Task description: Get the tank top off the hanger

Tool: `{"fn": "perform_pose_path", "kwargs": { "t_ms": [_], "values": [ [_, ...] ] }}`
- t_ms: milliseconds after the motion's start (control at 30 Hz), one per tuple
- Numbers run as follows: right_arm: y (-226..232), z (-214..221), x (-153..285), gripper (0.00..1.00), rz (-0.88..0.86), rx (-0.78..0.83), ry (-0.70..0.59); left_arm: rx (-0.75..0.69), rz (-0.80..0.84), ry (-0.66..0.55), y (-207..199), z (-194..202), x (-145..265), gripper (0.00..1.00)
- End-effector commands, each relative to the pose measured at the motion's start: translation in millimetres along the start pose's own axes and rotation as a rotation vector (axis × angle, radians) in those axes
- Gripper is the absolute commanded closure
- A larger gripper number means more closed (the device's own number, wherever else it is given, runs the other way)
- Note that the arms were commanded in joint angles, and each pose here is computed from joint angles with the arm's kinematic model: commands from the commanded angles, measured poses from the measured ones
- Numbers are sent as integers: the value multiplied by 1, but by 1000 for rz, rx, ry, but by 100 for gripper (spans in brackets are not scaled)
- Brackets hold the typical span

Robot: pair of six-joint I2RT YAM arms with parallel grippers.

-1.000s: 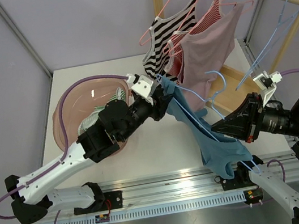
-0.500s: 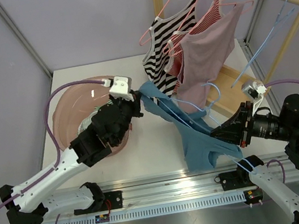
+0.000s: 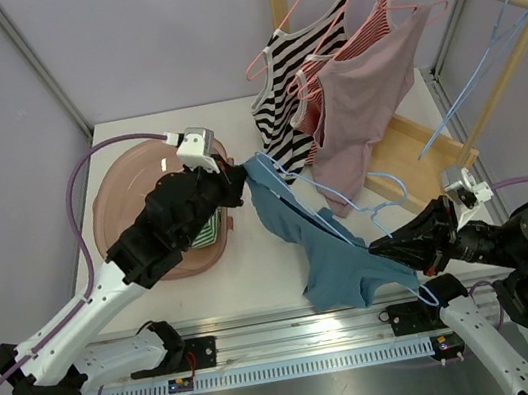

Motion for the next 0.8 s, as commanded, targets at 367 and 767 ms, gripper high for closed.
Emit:
{"fn": "perform_pose_path", "kwargs": {
  "t_ms": [367, 767],
  "values": [
    [-46, -126, -3, 100, -83, 98, -920, -31, 699, 101, -127, 52, 54, 100],
    [-95, -147, 12, 100, 332, 211, -958, -9, 268, 233, -66, 112, 22, 100]
  ]
}}
Point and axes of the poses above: each gripper's point midway between its finger pads, its own x axis back along the fingers, its own y axis along the line the jaws close on, z = x × y, the point moved 2 cm from there along x, back along the fingers, and after that the axes turned 8 degrees about -x, right-handed, at the moved point
